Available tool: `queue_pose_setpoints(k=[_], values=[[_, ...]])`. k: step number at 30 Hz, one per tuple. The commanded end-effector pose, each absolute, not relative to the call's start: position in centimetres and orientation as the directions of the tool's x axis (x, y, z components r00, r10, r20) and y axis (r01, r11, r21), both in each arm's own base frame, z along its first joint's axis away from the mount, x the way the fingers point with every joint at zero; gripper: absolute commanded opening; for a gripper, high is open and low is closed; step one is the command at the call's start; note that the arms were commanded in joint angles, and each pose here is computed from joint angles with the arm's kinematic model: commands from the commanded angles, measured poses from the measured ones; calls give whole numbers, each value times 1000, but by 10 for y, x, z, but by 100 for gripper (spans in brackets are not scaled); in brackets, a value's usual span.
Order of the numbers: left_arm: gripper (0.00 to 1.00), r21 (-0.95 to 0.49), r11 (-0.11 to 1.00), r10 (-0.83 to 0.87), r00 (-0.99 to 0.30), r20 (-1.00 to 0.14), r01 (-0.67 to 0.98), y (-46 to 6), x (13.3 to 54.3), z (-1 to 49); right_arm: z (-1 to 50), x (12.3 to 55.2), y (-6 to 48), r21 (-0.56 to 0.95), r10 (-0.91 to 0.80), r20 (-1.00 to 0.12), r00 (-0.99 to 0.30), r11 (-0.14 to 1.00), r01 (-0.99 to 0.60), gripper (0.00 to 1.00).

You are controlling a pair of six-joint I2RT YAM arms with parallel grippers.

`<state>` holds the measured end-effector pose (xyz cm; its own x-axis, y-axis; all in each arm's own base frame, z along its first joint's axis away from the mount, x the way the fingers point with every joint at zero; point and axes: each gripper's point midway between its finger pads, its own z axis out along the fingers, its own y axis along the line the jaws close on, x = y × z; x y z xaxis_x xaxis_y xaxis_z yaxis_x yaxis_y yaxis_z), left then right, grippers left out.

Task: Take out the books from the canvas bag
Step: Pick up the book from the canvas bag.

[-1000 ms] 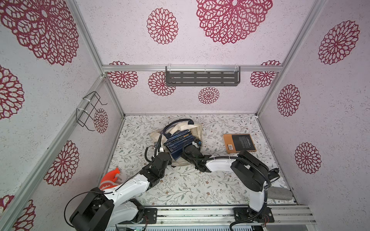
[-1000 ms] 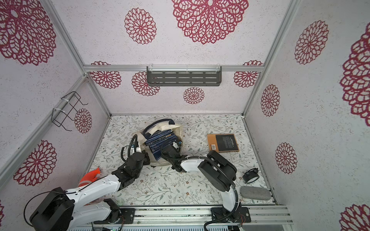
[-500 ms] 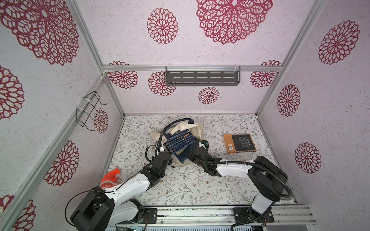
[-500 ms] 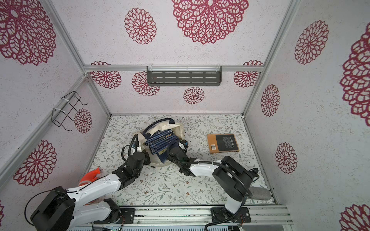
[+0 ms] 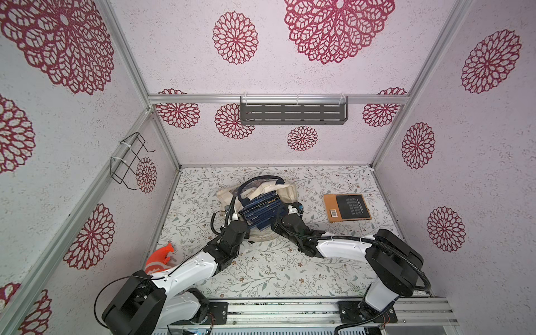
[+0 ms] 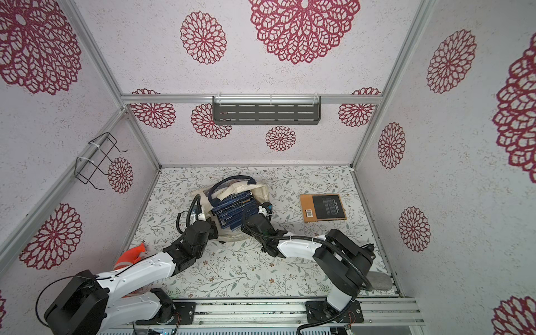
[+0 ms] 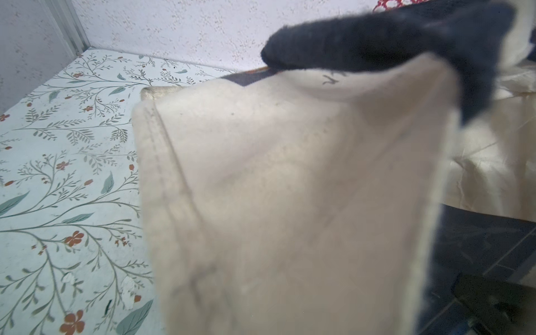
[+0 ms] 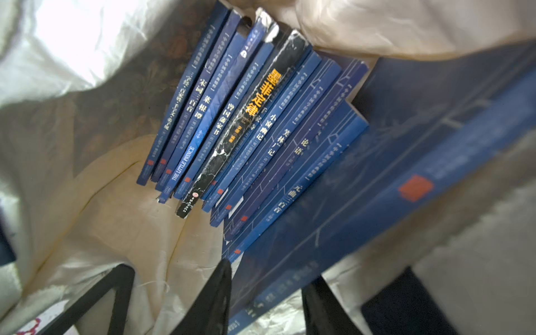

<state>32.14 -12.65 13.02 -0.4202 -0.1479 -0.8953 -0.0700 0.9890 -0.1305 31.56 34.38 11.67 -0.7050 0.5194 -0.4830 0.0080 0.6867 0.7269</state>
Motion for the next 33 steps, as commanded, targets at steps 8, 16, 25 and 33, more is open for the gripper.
queue_pose_setpoints(k=[8, 16, 25, 33], values=[[0, -116, 991, -130, -420, -898, -59, -130, 323, 133, 102, 333, 350, 752, 567, -430, -702, 655, 68, 34], [0, -120, 991, -133, -420, -898, -57, -131, 323, 134, 123, 323, 336, 775, 575, -433, -694, 631, 40, 0], [0, -114, 992, -130, -422, -897, -62, -131, 323, 134, 176, 295, 298, 783, 573, -482, -662, 621, -32, 0], [0, -108, 992, -125, -426, -896, -64, -131, 324, 133, 240, 280, 253, 755, 586, -601, -544, 640, -144, 0]])
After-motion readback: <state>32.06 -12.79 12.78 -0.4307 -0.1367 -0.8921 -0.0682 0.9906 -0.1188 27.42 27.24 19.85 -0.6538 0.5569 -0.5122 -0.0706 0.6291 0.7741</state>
